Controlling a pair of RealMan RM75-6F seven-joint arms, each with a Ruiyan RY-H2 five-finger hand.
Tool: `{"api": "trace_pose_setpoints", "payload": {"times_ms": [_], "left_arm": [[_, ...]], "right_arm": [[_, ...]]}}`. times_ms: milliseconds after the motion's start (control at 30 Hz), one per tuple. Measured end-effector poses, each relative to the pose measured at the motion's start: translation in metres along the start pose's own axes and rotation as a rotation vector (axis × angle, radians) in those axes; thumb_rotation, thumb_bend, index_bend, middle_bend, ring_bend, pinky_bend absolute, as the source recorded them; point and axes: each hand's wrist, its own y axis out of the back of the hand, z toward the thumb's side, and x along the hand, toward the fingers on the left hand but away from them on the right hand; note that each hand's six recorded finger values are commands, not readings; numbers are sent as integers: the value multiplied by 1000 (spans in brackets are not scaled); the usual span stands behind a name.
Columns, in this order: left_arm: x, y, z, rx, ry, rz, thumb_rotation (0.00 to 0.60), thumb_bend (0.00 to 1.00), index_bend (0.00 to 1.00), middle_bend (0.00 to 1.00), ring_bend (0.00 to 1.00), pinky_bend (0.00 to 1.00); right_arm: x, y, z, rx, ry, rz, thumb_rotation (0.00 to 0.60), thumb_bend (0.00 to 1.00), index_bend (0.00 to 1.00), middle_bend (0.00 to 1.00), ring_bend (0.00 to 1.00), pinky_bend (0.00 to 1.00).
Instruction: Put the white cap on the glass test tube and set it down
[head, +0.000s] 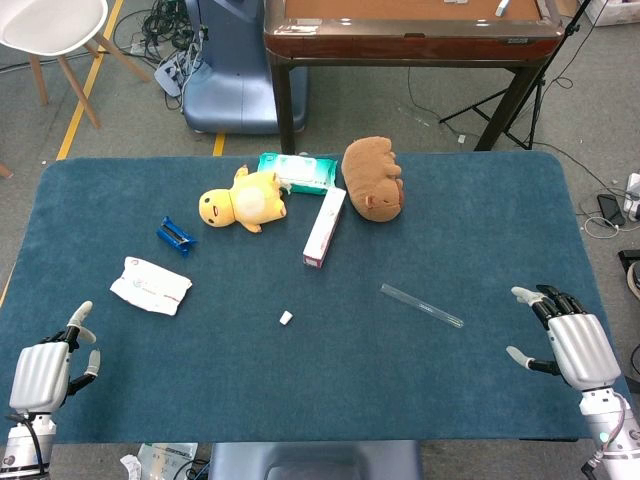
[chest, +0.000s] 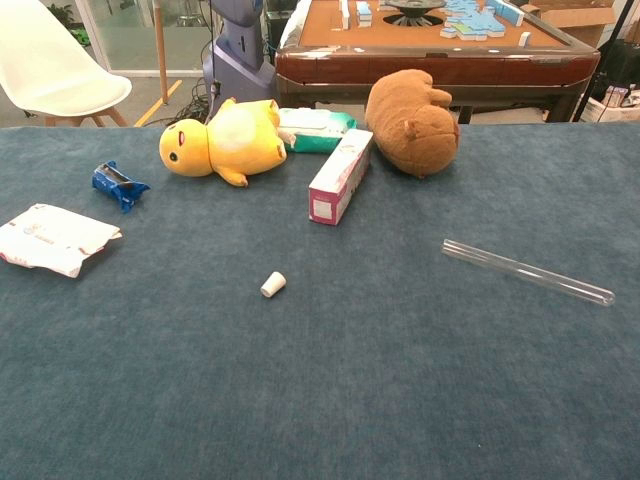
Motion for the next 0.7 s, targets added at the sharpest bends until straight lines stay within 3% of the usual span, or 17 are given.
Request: {"api": "trace_pose_setpoints", "payload": {"times_ms": [400,600,700], "left_arm": [[9,1,8,18,-37,-1,600,430,105,447,452,494],[31,4,25,33,-135,-20,600,430,111,447,453,494],[46,3,39,38,-201,-50,600,429,117,475,475,541]], "right_arm": [[0,6,-6,0,-18,-18,600,148,200,313,169,219],[-5,15,-4,18,-19,-43,600,147,200,313,169,219],[-5,18,-3,17,-22,-48,600,148,200,313,169,219]]}}
